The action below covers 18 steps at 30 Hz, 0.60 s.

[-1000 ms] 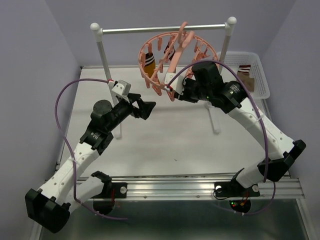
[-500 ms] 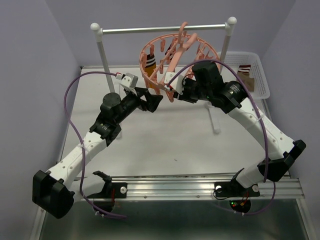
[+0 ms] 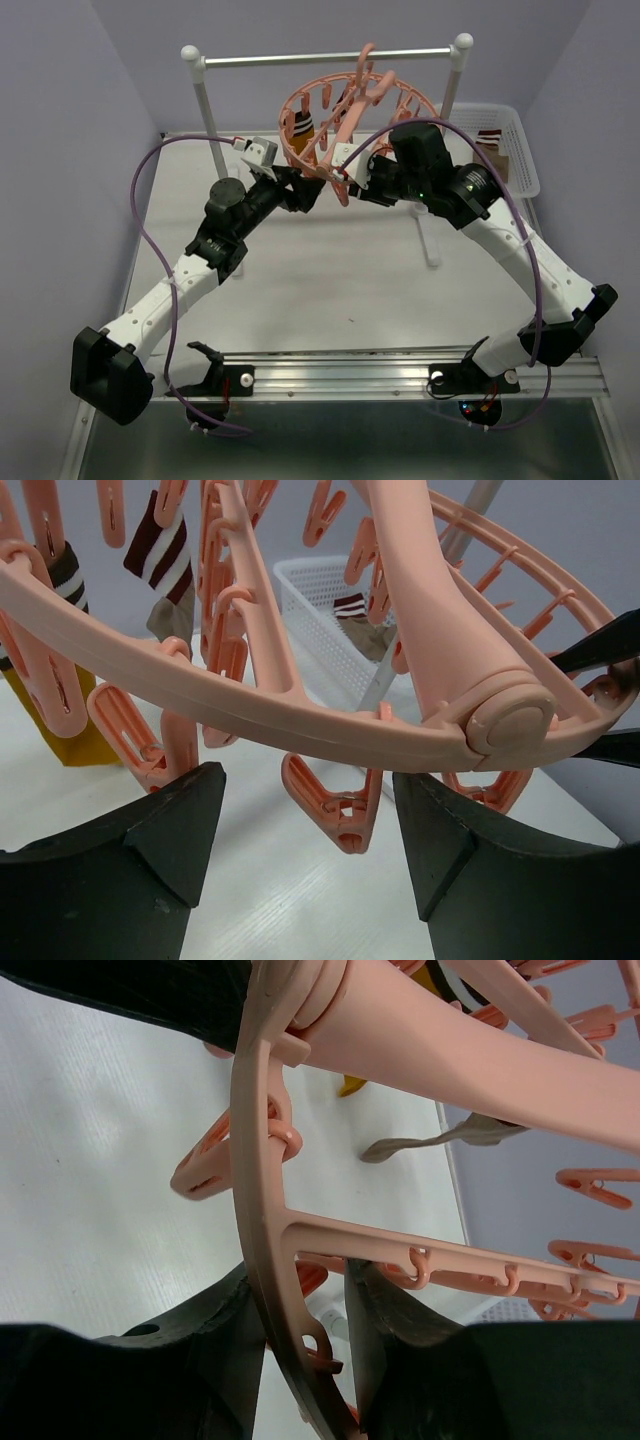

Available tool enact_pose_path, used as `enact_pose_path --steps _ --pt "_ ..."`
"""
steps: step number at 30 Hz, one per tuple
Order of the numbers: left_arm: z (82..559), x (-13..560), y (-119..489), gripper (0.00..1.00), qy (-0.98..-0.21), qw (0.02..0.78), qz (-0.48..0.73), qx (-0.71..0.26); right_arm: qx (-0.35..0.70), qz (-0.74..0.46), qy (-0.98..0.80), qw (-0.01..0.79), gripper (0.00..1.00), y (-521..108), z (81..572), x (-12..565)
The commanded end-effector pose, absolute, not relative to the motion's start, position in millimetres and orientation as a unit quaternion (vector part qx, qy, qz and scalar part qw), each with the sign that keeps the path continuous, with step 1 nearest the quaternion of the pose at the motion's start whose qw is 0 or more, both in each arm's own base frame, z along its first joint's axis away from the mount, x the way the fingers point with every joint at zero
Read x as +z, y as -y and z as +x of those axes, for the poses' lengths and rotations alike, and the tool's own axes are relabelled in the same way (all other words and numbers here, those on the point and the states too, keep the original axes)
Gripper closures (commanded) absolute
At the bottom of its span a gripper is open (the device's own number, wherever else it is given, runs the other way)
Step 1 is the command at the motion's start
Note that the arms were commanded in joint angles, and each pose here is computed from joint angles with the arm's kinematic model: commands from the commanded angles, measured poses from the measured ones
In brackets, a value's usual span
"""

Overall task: Clip the socks to the hanger
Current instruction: Open the clamp at the hanger.

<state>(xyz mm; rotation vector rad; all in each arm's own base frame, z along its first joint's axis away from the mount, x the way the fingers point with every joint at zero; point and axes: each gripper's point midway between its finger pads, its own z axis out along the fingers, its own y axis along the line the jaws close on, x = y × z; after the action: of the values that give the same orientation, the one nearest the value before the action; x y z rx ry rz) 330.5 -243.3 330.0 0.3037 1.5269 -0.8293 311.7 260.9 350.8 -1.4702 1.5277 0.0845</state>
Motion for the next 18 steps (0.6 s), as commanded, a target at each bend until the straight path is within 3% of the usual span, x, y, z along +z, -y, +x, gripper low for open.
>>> enact_pose_path --steps 1,18 --pt "323.1 381.3 241.6 0.22 -0.607 0.685 0.135 -0.379 0.048 -0.588 -0.611 0.528 0.60 -264.3 308.5 377.3" --pt "325.6 384.6 247.9 0.29 -0.598 0.686 0.140 -0.390 0.053 -0.586 -0.611 0.529 0.59 -264.6 306.5 377.5"
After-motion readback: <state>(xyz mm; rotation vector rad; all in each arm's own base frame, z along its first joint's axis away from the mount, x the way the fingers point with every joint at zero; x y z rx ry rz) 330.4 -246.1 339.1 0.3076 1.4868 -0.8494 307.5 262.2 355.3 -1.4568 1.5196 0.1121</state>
